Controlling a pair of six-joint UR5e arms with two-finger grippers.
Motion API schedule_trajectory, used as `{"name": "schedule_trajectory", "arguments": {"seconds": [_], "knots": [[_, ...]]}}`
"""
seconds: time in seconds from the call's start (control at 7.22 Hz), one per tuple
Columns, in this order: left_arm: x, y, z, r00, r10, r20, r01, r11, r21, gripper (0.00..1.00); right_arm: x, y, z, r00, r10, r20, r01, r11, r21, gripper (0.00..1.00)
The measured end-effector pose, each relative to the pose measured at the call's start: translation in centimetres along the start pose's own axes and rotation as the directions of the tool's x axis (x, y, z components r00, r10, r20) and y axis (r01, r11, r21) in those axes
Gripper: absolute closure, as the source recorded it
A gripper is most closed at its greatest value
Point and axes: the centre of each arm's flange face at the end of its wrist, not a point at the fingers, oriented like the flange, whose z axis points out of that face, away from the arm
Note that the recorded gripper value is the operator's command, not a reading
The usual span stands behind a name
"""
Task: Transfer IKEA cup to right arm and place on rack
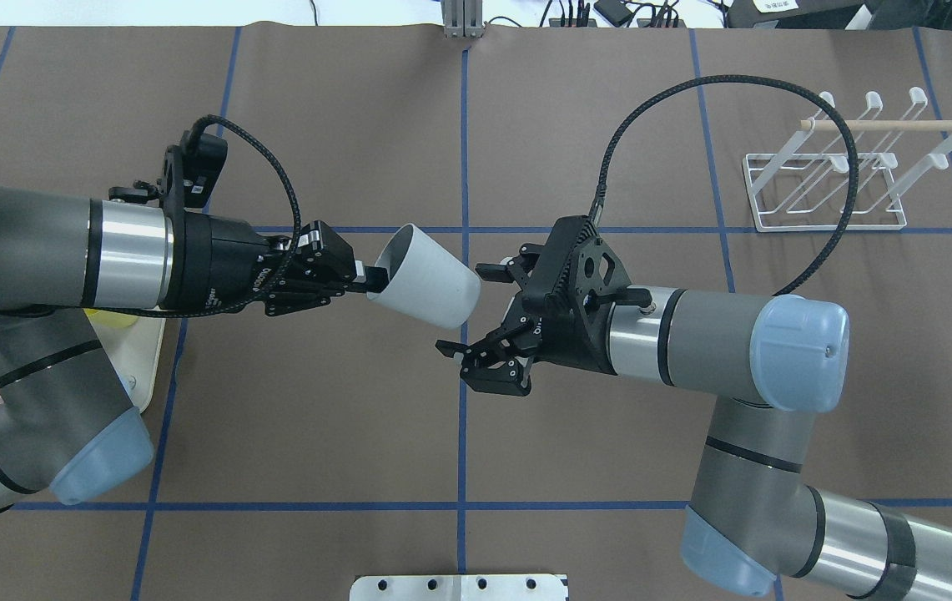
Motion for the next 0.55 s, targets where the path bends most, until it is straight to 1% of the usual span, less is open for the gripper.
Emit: {"name": "schedule_trajectory", "arguments": {"seconds": [0.28, 0.55], "knots": [[-0.8, 1.3, 1.2, 1.0, 0.002, 0.01, -0.002, 1.0, -0.025, 1.0, -0.4, 0.0, 0.0, 1.0, 0.005, 0.007, -0.005, 1.0, 0.004, 0.02], [-1.4, 1.6, 1.6, 1.0, 0.008, 0.021, -0.007, 0.999, -0.031, 1.0, -0.6, -0.2, -0.2, 1.0, 0.005, 0.01, -0.005, 1.0, 0.009, 0.02]]}}
